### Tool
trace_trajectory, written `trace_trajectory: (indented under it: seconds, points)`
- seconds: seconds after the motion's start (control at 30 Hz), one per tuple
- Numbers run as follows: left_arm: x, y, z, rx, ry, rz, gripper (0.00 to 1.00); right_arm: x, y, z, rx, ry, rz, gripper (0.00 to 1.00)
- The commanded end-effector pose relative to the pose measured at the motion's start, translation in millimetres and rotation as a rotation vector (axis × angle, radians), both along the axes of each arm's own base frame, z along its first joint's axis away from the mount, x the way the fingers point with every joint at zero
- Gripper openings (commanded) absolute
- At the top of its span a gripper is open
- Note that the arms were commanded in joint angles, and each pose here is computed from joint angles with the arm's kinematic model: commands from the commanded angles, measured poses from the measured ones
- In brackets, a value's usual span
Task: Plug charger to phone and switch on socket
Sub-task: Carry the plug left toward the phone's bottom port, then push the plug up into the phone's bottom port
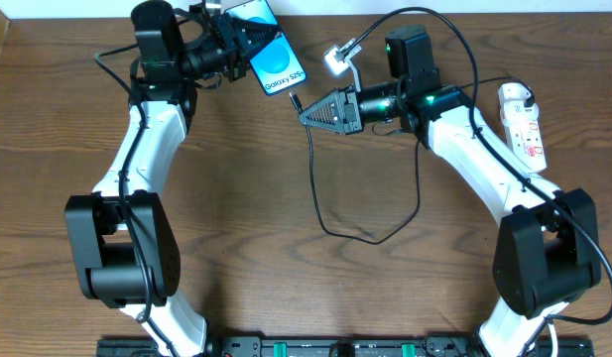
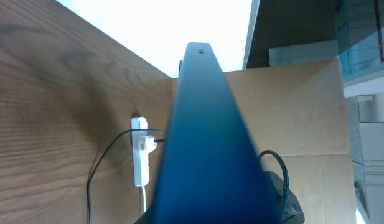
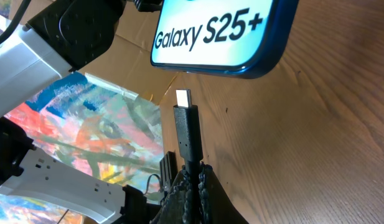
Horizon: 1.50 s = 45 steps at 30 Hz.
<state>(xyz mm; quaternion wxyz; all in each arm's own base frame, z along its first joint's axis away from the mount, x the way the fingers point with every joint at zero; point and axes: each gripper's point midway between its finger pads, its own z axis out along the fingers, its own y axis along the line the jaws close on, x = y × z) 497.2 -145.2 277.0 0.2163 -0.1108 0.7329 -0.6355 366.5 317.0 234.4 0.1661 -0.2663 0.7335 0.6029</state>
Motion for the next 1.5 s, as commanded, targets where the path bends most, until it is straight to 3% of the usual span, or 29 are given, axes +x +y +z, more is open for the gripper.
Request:
trace_trajectory:
  seconds: [0.0,1.47]
  points:
    - [-6.8,-3.8,12.4,-0.012,-0.023,-0.033,0.07,-5.9,0.0,13.1,0.014,-0.017,0.007,0.01]
    - [-12.1,-16.0,12.7,-0.014,-0.023,-0.067,0.08,1.0,5.8,15.2,0.006,-0.019,-0.033,0.01]
